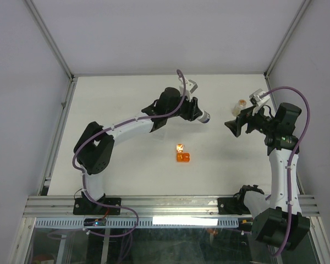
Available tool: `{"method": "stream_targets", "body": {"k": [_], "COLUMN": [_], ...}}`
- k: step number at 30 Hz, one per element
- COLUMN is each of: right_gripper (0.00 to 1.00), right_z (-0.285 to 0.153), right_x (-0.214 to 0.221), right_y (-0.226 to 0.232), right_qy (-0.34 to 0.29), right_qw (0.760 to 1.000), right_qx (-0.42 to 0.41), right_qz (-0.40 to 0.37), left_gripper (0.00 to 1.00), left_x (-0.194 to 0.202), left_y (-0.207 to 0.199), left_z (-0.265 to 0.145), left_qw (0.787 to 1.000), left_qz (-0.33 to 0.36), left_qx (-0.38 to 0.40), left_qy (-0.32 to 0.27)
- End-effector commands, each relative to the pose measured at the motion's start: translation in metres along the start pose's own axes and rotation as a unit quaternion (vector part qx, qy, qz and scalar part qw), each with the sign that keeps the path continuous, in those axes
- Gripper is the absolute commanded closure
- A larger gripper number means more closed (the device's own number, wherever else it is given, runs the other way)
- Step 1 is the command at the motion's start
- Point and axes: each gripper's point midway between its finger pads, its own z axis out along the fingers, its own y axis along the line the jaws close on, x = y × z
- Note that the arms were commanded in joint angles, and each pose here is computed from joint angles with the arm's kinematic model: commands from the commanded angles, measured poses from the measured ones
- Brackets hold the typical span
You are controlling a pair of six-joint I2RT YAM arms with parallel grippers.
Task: Sort the pills into containers
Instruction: Place the pill bottle at the center of the board.
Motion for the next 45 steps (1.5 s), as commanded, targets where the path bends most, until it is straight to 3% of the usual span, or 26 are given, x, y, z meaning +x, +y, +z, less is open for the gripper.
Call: {"method": "stream_targets", "body": {"k": [1,29,38,45], "right_gripper": [0.01,0.01,0.01,0.01], "right_z": [-0.005,-0.006,-0.006,-0.006], "right_x": [-0.019,-0.016,-0.016,-0.016], "right_y": [-0.008,-0.023,-0.024,-0.023], "right_qy": [-0.024,-0.020,-0.020,-0.020], "right_qw": [0.999,0.998,0.998,0.998], "right_qx": [0.023,0.063,0.064,0.064], "right_qz": [-0.026,-0.008,-0.006,-0.005], "left_gripper": [1.00,1.00,1.00,1.00], "left_x": [-0.029,-0.018,-0.033,-0.017], "left_y": [0.006,0.048,0.062,0.073], "left_z": [0.005,0.064,0.080,0.080], "left_qw": [0.999,0.994,0.986,0.971], "left_qz": [0.024,0.060,0.127,0.193], "left_qx": [-0.015,-0.083,-0.104,-0.103], "left_qy": [-0.029,0.025,0.035,0.100]}}
